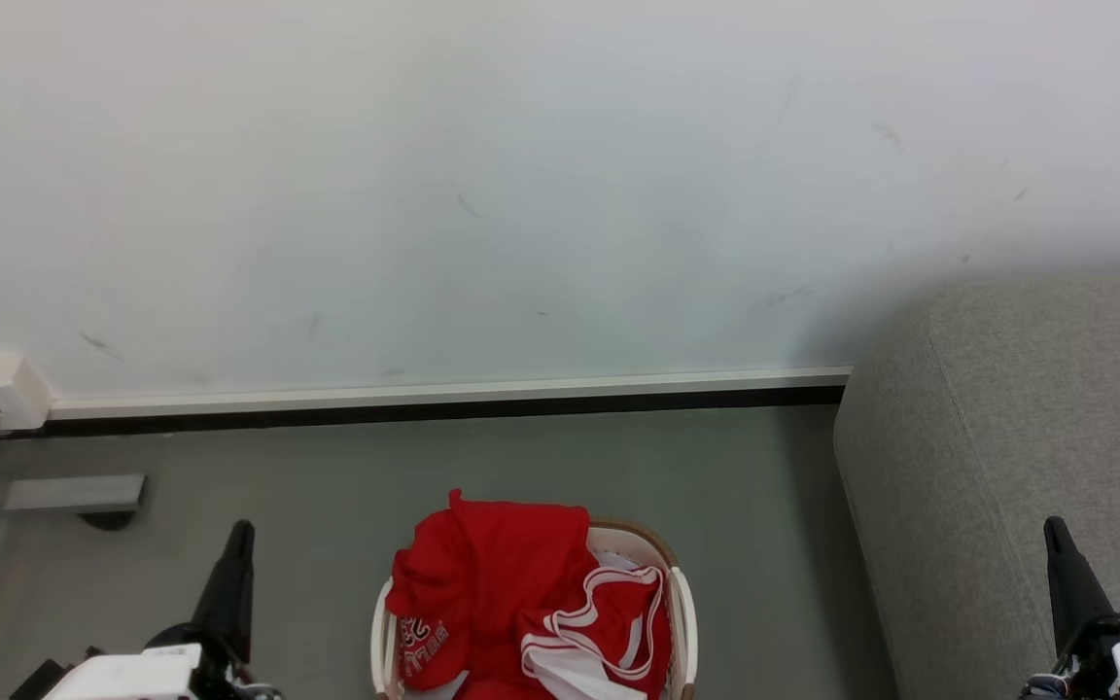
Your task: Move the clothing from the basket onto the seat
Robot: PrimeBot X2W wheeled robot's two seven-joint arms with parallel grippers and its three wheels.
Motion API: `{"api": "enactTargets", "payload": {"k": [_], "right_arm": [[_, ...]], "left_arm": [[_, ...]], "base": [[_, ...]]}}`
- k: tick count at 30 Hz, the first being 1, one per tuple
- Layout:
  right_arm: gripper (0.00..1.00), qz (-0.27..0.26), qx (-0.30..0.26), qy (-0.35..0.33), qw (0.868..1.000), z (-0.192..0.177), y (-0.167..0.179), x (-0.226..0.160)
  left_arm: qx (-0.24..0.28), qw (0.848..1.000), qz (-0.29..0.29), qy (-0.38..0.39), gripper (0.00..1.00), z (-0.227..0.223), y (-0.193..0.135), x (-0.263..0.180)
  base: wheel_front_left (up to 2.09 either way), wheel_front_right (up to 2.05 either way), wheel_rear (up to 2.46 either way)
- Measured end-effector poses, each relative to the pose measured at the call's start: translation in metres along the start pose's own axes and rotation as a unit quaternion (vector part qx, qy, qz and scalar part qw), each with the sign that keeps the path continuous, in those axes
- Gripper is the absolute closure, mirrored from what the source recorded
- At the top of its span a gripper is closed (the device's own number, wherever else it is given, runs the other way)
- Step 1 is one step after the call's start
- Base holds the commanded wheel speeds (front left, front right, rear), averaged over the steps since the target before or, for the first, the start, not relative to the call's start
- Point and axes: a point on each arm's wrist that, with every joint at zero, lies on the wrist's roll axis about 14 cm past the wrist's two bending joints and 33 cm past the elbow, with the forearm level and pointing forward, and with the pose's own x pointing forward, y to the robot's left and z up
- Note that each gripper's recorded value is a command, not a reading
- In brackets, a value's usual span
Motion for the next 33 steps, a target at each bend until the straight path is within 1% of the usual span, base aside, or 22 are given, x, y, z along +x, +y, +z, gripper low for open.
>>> {"api": "enactTargets", "payload": {"k": [12, 13, 14, 15, 16, 19, 27, 31, 33], "right_arm": [[1.0, -0.003, 0.001, 0.0, 1.0, 0.0, -0.002, -0.001], [0.0, -0.01, 0.002, -0.001, 1.0, 0.0, -0.007, -0.002], [0.0, -0.018, 0.003, -0.001, 1.0, -0.001, -0.012, -0.005], [1.0, -0.026, 0.005, -0.001, 1.0, -0.001, -0.018, -0.007], [0.0, -0.035, 0.007, -0.001, 0.999, -0.002, -0.023, -0.01], [0.0, -0.04, 0.009, -0.004, 0.999, -0.003, -0.027, -0.013], [0.0, -0.016, 0.001, -0.015, 1.0, -0.003, -0.012, -0.01], [0.0, -0.005, -0.017, -0.019, 1.0, -0.003, -0.005, -0.008], [0.0, 0.001, -0.033, -0.02, 0.999, -0.002, 0.0, -0.007]], "left_arm": [[-0.001, 1.0, 0.004, 0.0, 1.0, 0.0, 0.002, -0.001], [-0.004, 1.0, 0.011, 0.0, 0.0, -0.001, 0.007, -0.003], [-0.007, 1.0, 0.02, 0.0, 0.0, -0.003, 0.013, -0.005], [-0.009, 1.0, 0.029, 0.001, 1.0, -0.004, 0.019, -0.008], [-0.011, 0.999, 0.038, 0.001, 0.0, -0.005, 0.025, -0.01], [-0.012, 0.999, 0.045, -0.003, 0.0, -0.006, 0.029, -0.012], [-0.002, 0.999, 0.029, -0.018, 0.0, -0.003, 0.019, -0.008], [0.031, 0.999, 0.012, -0.022, 0.0, -0.001, 0.007, -0.004], [0.057, 0.998, 0.006, -0.022, 0.0, -0.001, 0.003, -0.003]], "base": [[0.0, 0.0, 0.0], [0.0, 0.0, 0.0], [0.0, 0.0, 0.0], [0.0, 0.0, 0.0], [0.0, 0.0, 0.0], [0.0, 0.0, 0.0], [0.0, 0.0, 0.0], [0.0, 0.0, 0.0], [0.0, 0.0, 0.0]]}}
